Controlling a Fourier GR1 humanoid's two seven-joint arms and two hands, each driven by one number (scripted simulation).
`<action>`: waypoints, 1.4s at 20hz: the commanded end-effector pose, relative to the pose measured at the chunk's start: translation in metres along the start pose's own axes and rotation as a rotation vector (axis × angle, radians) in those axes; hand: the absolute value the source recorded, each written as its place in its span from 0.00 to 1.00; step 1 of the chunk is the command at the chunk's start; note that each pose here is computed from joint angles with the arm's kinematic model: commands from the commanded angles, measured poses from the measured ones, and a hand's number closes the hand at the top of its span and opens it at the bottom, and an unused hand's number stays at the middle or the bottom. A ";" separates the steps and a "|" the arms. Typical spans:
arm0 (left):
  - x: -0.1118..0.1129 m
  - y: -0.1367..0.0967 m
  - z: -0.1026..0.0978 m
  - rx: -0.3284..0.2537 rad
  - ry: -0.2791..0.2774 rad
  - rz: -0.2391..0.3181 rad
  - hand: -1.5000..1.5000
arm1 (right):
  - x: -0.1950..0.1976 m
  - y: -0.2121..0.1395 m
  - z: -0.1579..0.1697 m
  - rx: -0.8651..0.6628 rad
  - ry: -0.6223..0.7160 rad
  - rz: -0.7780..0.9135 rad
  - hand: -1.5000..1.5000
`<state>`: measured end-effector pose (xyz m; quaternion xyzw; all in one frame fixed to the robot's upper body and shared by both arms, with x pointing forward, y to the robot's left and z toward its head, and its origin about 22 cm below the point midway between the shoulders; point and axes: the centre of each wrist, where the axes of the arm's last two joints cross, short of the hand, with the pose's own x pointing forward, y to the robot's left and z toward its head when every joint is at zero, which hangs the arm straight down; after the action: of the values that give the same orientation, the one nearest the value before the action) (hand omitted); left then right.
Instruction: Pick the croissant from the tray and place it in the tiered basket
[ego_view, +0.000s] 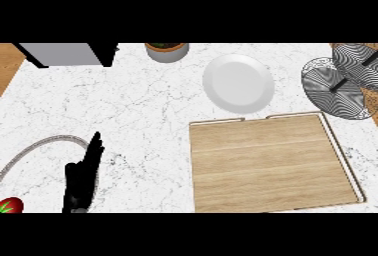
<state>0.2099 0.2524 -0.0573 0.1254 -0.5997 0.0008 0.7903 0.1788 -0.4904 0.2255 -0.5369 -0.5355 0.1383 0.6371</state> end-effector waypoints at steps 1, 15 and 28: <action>0.005 -0.006 0.001 -0.025 -0.002 -0.002 0.50 | 0.017 -0.051 -0.007 -0.061 -0.042 0.007 1.00; 0.007 -0.008 -0.021 -0.055 -0.005 0.006 0.50 | 0.072 -0.040 -0.078 -0.104 0.062 -0.020 1.00; 0.003 0.005 -0.004 -0.047 -0.017 -0.019 0.50 | 0.076 0.020 -0.137 0.024 -0.005 0.020 1.00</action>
<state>0.2151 0.2429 -0.0555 0.1105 -0.6061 -0.0212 0.7874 0.3152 -0.4996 0.2773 -0.5426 -0.5315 0.1355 0.6362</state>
